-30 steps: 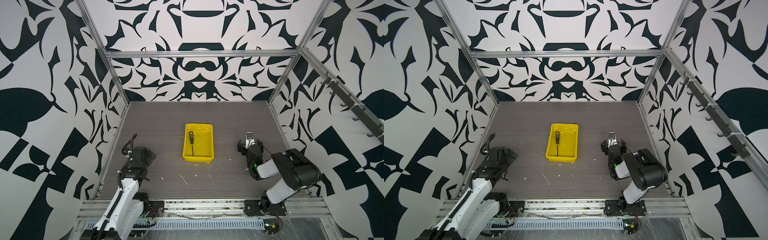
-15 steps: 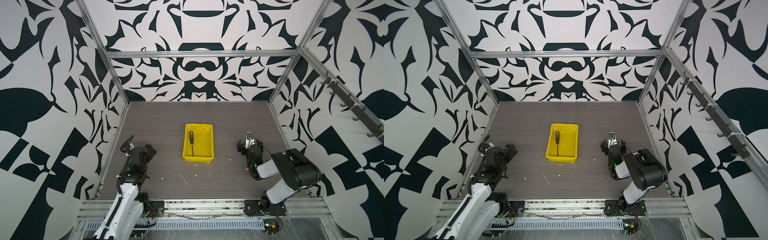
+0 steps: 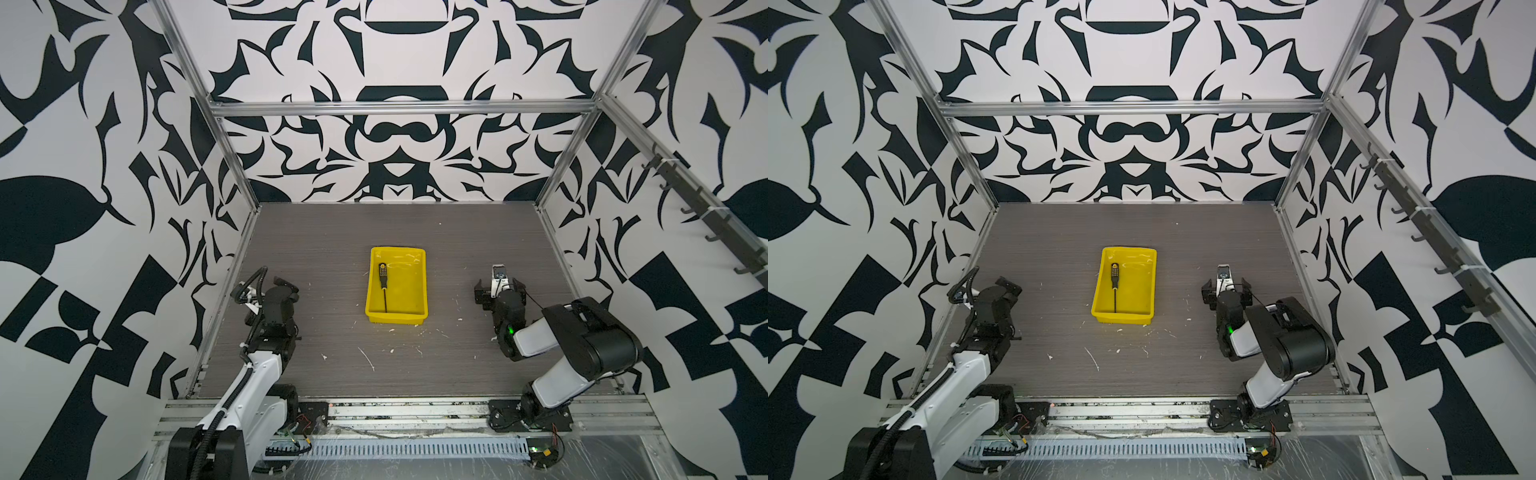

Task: Put the screwdriver in the bin

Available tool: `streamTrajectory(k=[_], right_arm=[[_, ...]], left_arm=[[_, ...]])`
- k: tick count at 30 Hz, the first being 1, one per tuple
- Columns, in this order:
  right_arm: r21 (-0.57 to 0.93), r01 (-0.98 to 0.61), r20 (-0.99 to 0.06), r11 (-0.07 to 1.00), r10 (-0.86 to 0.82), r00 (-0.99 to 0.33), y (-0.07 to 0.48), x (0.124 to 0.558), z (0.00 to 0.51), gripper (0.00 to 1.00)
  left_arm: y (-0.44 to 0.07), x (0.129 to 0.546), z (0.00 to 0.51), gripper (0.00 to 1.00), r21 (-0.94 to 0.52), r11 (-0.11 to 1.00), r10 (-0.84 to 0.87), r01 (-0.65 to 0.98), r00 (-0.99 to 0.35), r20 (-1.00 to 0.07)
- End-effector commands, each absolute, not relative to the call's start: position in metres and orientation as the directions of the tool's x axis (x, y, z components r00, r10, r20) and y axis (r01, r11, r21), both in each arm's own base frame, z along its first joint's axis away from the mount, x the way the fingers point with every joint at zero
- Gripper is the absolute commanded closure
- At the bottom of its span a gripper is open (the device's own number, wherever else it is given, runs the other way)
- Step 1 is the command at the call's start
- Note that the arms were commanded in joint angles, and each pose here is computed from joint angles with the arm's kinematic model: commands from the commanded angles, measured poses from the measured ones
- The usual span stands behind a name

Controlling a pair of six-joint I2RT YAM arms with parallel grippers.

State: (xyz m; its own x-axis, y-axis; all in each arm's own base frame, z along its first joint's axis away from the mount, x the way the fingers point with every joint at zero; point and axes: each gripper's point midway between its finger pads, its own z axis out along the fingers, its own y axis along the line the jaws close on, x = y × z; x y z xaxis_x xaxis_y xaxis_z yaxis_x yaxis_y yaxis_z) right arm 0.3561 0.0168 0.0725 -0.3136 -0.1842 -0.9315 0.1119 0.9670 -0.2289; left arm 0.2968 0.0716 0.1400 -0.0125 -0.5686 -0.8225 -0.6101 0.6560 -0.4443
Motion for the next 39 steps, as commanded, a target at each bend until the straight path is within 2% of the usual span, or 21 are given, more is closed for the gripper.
streamTrajectory(k=[1, 4, 7, 11, 16, 25, 27, 30, 34, 39], right_arm=[[-0.193, 0.130, -0.958, 0.973, -0.158, -0.240, 0.019, 0.365, 0.094, 0.00], [-0.192, 0.130, -0.958, 0.973, -0.157, -0.239, 0.020, 0.365, 0.095, 0.00], [-0.192, 0.130, -0.958, 0.973, -0.157, -0.239, 0.019, 0.365, 0.094, 0.00], [-0.193, 0.129, -0.958, 0.973, -0.158, -0.240, 0.020, 0.365, 0.094, 0.00], [-0.192, 0.130, -0.958, 0.973, -0.157, -0.239, 0.019, 0.365, 0.095, 0.00], [-0.194, 0.129, -0.957, 0.972, -0.159, -0.242, 0.019, 0.365, 0.094, 0.00], [-0.193, 0.129, -0.958, 0.973, -0.158, -0.240, 0.020, 0.365, 0.094, 0.00], [-0.194, 0.130, -0.957, 0.972, -0.159, -0.241, 0.019, 0.365, 0.094, 0.00], [-0.193, 0.129, -0.958, 0.973, -0.158, -0.239, 0.020, 0.365, 0.095, 0.00], [-0.192, 0.128, -0.958, 0.973, -0.158, -0.238, 0.020, 0.365, 0.095, 0.00]], left_arm=[[0.071, 0.307, 0.154, 0.01, -0.338, 0.739, -0.460, -0.583, -0.070, -0.885], [0.068, 0.310, 0.153, 0.01, -0.363, 0.742, -0.471, -0.563, -0.053, -0.880], [0.052, 0.322, 0.171, 0.01, -0.345, 0.838, -0.389, -0.422, -0.021, -0.921], [0.022, 0.331, 0.176, 0.01, -0.050, 0.975, -0.087, -0.215, -0.165, -0.982], [0.010, 0.322, 0.143, 0.01, -0.003, 0.990, -0.039, -0.138, -0.256, -0.966], [0.030, 0.325, 0.131, 0.01, 0.041, 0.968, -0.029, -0.246, -0.275, -0.961], [0.034, 0.328, 0.135, 0.01, 0.054, 0.963, -0.008, -0.263, -0.231, -0.973], [0.039, 0.336, 0.138, 0.01, 0.021, 0.959, -0.028, -0.283, -0.169, -0.985], [0.021, 0.362, 0.124, 0.01, 0.010, 0.984, -0.031, -0.180, -0.228, -0.973], [0.048, 0.365, 0.106, 0.01, -0.055, 0.956, -0.100, -0.290, -0.144, -0.985]])
